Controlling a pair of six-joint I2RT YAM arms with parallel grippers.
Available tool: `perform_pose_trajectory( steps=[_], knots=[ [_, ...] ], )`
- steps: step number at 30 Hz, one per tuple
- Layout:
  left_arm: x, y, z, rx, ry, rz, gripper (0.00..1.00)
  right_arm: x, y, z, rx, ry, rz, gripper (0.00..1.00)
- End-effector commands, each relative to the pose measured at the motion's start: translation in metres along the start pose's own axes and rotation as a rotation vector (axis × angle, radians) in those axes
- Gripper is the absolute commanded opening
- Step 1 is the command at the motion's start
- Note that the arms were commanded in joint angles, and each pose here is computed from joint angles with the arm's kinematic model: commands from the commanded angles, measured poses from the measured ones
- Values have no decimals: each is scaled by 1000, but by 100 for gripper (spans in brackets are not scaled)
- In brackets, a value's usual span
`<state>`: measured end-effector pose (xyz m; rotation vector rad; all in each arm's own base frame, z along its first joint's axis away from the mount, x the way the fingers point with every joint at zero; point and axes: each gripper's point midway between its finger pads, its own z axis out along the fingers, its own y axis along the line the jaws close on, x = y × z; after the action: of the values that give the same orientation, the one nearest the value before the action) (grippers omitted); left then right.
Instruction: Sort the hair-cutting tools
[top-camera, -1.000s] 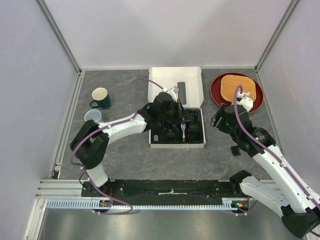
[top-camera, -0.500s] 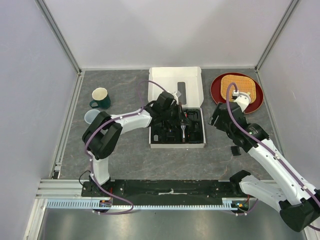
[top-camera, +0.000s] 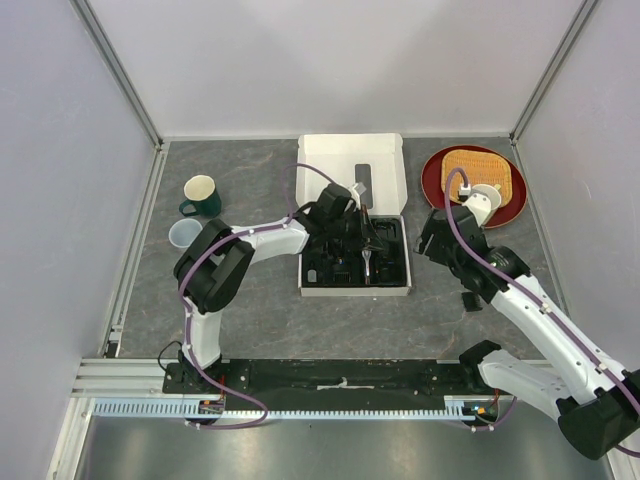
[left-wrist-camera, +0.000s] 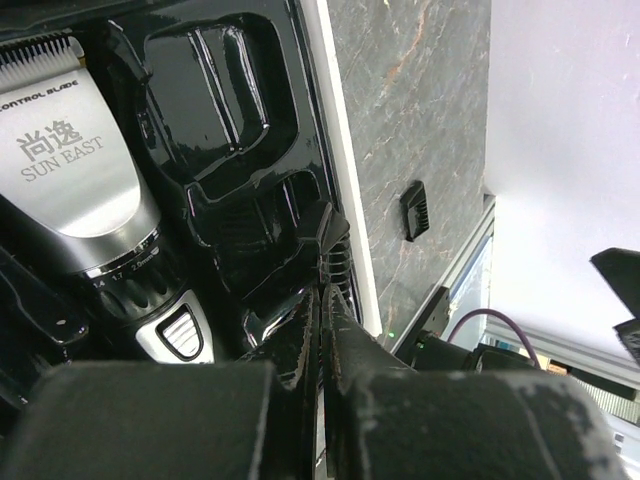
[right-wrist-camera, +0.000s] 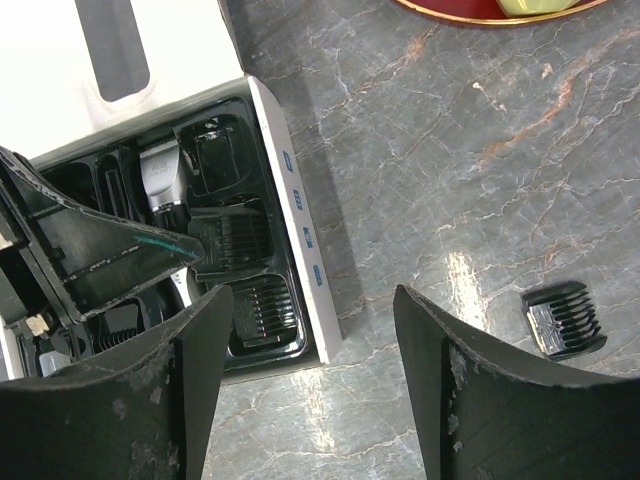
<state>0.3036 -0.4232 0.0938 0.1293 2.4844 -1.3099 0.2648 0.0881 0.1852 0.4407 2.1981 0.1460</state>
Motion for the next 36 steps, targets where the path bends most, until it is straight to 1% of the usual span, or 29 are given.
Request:
perform_pose_trajectory(
  steps=[1,6,10,16,25,30,33,34,36],
  knots=[
    [-17,-6,1,13,-58,-31,2,-1,4,3,-21,-9,17,73],
    [-27,-7,-5,6,-109,-56,2,1,3,4,-21,-4,18,73],
    [-28,-7,-5,5,-108,-52,2,4,5,5,-25,4,15,73],
    [-9,1,5,28,-40,-99,2,8,5,8,-28,16,9,73],
    [0,1,15,44,-16,-110,2,14,6,12,-31,39,2,73],
    [3,8,18,20,-13,-120,2,16,8,14,-36,47,-1,73],
    [2,11,17,0,-19,-104,8,17,8,14,-38,53,-4,73],
    [1,11,13,-11,-24,-98,14,17,9,14,-41,55,-7,73],
    [-3,14,10,-38,-46,-72,21,19,11,15,-48,67,-22,73]
  ],
)
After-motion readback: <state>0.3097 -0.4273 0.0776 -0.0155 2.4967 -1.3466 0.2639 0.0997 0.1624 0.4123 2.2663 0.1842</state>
